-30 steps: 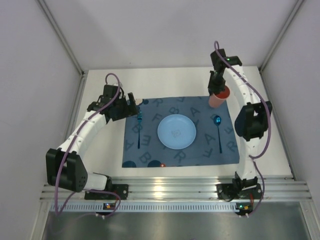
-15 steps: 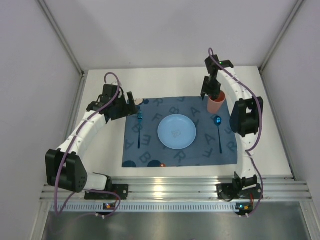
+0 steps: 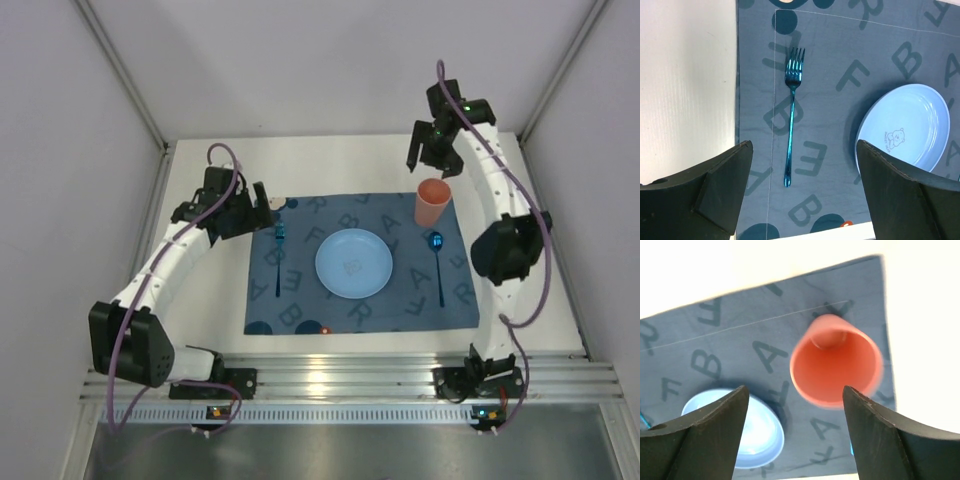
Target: Set the dinner table for one person
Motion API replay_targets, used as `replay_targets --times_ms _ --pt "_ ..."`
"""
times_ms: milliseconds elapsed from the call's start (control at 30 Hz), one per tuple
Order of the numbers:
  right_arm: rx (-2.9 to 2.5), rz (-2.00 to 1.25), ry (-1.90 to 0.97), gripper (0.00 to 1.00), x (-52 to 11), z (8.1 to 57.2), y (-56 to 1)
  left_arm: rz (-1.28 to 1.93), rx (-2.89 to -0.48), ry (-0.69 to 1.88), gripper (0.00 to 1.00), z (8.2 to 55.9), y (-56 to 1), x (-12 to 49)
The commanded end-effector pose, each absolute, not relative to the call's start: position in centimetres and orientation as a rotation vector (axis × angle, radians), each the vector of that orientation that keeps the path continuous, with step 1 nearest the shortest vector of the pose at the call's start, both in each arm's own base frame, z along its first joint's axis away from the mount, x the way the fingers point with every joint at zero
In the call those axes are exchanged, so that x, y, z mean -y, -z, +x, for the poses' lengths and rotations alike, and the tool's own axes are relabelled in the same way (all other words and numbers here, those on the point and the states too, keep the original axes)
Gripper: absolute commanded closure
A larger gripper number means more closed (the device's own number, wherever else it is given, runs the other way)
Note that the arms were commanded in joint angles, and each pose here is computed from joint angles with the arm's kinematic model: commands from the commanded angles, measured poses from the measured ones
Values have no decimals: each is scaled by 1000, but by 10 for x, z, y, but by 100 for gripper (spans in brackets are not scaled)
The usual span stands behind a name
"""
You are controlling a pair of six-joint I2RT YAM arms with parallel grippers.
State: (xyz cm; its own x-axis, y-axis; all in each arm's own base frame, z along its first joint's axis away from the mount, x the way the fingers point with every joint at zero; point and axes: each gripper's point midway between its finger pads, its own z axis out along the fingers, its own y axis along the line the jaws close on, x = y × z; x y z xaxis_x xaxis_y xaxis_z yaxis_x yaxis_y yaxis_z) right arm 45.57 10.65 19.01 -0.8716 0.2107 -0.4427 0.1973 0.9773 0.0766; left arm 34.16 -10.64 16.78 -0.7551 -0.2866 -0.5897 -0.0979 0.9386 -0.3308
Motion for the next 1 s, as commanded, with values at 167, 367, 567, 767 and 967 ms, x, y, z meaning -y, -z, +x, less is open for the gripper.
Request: replay_targets --times_ms 167,367,567,767,967 --pt "-2294 176 -111 20 -78 328 -325 -252 -2362 422 10 333 -187 108" --pt "-2022 235 -522 0 -105 271 -303 -271 -2353 396 8 328 -186 103" --pt "-1986 136 -698 0 -122 233 -293 -310 -2307 381 6 314 -186 95" --pt "-1902 181 -713 0 -102 184 -300 -386 -2146 313 6 298 -193 71" --pt "-1965 206 -734 0 -94 144 -273 -346 -1977 251 2 281 -220 50"
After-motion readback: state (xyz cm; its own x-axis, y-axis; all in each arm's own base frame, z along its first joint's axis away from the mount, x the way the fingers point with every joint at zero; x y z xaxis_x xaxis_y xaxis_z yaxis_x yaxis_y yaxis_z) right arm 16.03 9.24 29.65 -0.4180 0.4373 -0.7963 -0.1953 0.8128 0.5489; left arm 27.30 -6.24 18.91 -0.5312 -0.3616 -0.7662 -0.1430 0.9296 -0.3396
